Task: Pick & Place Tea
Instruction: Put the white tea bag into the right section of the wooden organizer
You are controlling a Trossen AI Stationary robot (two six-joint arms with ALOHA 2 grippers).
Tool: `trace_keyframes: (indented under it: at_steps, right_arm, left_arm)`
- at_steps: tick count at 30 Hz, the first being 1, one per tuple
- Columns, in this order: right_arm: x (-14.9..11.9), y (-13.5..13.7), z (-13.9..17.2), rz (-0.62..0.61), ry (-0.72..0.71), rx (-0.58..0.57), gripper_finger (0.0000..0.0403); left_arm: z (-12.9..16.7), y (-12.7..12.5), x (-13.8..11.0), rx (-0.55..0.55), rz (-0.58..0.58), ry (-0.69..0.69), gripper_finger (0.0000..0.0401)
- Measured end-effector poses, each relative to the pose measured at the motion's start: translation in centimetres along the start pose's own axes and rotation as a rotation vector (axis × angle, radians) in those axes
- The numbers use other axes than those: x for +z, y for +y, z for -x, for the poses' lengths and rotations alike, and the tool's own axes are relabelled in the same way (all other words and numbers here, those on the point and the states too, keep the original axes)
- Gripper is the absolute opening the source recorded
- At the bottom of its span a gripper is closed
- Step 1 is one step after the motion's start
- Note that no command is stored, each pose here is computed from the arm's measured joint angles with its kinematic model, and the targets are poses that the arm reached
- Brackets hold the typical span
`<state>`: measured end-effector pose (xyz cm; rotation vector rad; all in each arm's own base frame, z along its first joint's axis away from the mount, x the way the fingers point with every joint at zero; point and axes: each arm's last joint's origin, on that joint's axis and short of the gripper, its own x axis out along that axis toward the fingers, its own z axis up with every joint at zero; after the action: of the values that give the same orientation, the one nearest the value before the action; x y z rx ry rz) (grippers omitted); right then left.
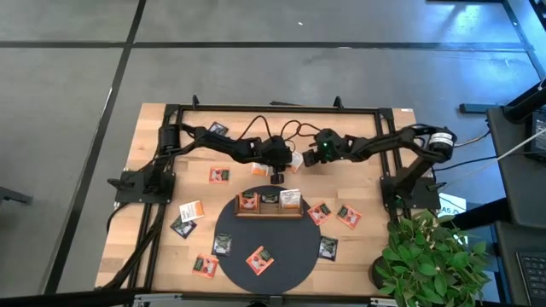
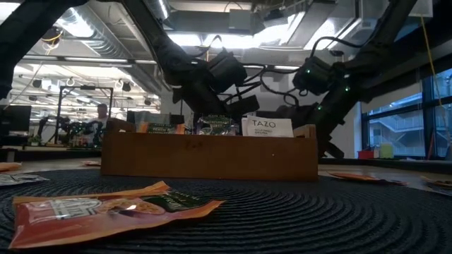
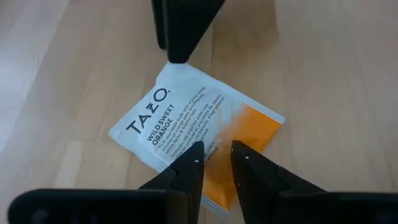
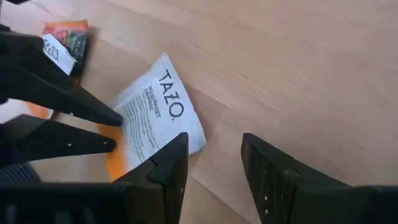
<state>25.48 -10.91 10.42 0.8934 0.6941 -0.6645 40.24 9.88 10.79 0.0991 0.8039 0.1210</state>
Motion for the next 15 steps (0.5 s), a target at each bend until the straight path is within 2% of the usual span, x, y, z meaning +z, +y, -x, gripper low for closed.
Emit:
trace_keyframes:
  at_steps: [9,15]
  right_arm:
    - [0.14,0.24,-0.74,-0.029,-0.002,0.082,0.0154]
    - [-0.08,0.09,-0.76,-0.056,0.035,0.072,0.0154]
  left_arm:
    - [-0.06,-0.45,0.17,-0.050,0.015,-0.024,0.0082]
    - [-0.07,-0.44,0.21,-0.050,0.033,-0.029,0.0079]
